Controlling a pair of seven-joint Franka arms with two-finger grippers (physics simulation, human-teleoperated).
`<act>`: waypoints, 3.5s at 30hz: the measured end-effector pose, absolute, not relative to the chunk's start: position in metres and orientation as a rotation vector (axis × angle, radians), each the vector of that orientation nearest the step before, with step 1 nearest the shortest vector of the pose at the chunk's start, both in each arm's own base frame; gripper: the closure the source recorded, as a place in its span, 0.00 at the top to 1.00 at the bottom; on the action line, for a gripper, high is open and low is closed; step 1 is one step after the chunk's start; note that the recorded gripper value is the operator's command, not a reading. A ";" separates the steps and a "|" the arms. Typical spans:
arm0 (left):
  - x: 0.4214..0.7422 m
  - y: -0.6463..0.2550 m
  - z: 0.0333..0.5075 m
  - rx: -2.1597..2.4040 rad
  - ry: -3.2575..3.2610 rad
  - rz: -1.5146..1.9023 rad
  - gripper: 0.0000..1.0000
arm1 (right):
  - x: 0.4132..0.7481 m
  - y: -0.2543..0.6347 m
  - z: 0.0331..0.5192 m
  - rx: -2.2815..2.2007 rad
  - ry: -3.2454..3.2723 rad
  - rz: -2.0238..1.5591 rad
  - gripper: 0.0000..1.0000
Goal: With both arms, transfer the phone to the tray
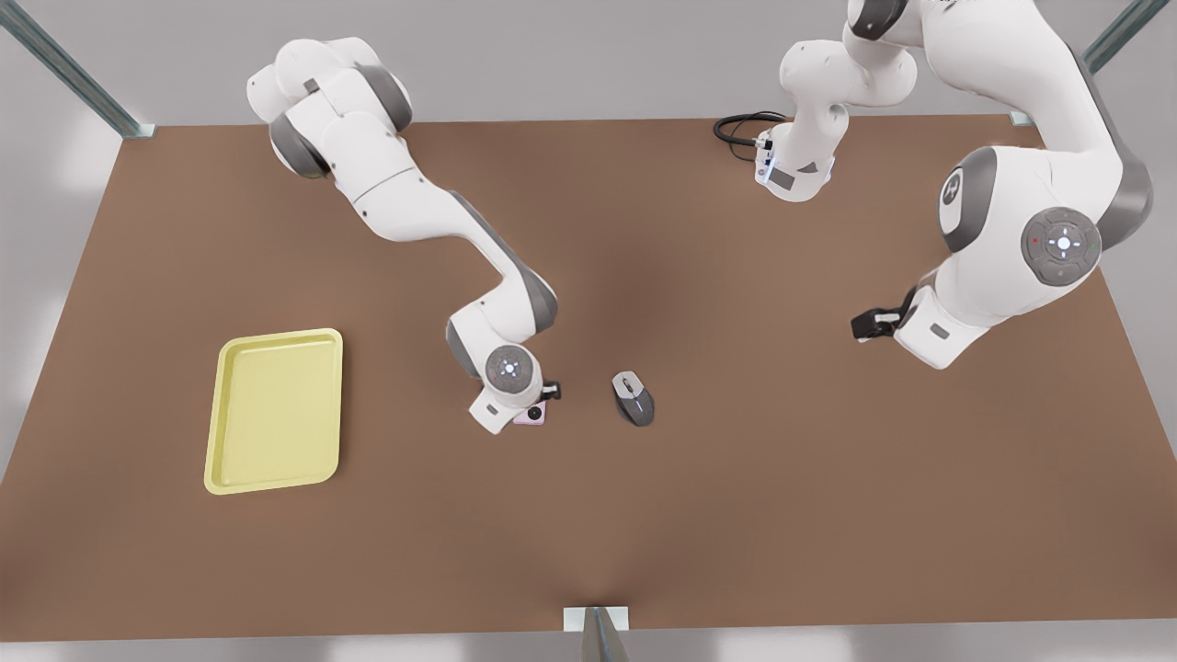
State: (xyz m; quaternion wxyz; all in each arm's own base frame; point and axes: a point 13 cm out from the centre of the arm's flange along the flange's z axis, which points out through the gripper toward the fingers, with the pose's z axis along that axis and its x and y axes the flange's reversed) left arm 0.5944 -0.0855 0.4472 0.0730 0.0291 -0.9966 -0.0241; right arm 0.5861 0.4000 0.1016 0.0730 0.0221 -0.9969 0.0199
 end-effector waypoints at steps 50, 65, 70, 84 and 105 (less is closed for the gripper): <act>0.593 -0.099 0.427 -0.161 -2.945 -0.071 1.00 | 0.576 0.403 0.027 -0.372 -3.115 0.117 0.78; 0.594 -0.099 0.427 -0.159 -2.947 -0.068 1.00 | 0.584 0.403 0.037 -0.394 -3.126 0.086 0.66; 0.594 -0.099 0.427 -0.159 -2.947 -0.067 1.00 | 0.594 0.389 0.057 -0.419 -3.135 0.074 0.66; 0.594 -0.100 0.427 -0.160 -2.948 -0.065 1.00 | 0.595 0.046 0.092 -0.717 -2.966 0.123 0.66; 0.592 -0.101 0.436 -0.161 -2.961 -0.067 1.00 | 0.664 -0.008 0.463 -0.059 -3.353 -0.028 1.00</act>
